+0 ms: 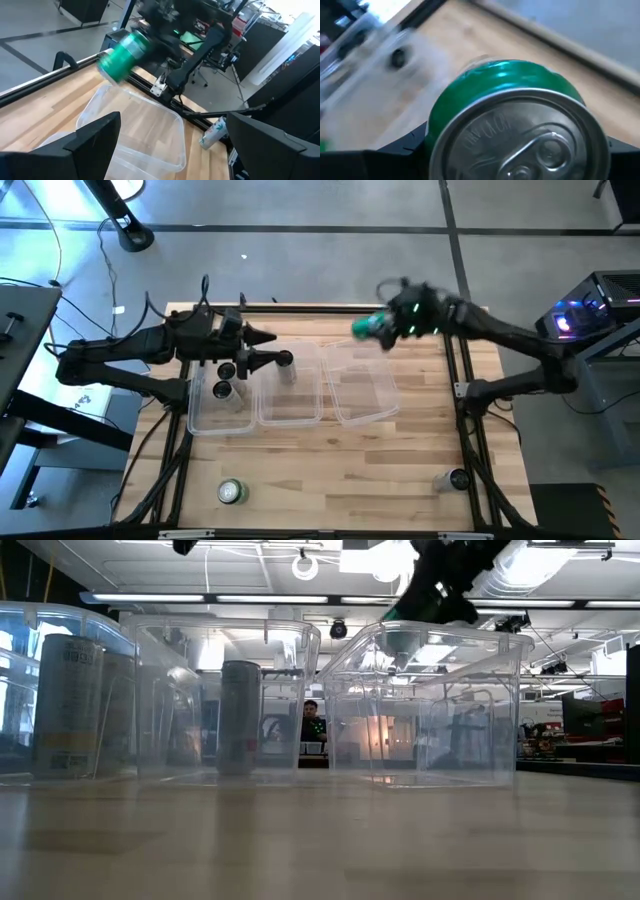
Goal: Sort soda cans
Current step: Put the green soda can into the right transparent container, then put the white-pink soda can into the center transparent container, then put the green soda can into the right transparent container
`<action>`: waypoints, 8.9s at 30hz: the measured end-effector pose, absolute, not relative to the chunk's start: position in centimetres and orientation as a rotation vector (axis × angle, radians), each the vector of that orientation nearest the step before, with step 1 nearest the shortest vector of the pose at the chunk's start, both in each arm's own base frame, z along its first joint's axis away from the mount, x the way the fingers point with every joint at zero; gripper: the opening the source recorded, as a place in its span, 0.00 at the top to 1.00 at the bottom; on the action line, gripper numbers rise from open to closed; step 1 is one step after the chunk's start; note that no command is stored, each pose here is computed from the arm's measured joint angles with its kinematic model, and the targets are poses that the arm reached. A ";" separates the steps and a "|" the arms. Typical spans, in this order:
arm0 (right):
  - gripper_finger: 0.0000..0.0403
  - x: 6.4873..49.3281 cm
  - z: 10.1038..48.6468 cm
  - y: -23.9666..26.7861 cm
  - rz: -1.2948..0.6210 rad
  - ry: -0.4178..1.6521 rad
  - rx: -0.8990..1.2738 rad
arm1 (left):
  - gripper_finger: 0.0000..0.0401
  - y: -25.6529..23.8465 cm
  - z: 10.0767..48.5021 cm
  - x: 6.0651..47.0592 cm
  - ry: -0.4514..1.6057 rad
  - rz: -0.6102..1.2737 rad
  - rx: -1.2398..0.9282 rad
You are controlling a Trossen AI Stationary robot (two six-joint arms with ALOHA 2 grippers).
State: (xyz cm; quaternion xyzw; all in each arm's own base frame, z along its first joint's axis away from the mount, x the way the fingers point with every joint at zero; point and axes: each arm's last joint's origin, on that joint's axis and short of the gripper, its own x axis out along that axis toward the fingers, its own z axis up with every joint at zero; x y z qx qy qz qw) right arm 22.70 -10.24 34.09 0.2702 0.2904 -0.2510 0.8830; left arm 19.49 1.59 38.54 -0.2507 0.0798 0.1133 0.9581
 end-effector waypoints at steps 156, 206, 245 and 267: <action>0.43 41.2 31.0 -2.8 -0.090 0.980 0.272 | 0.11 2.1 36.8 19.7 0.335 0.211 -0.542; 0.40 41.2 29.6 -1.3 -0.017 1.119 0.196 | 1.00 -4.4 23.1 30.7 0.806 0.515 -0.154; 0.32 39.4 38.0 -2.2 -0.103 0.855 0.109 | 1.00 -5.2 34.5 18.8 0.614 0.103 -0.560; 0.32 35.6 36.8 10.9 -0.133 1.076 0.124 | 0.19 -16.8 29.8 20.2 1.269 -0.472 -0.747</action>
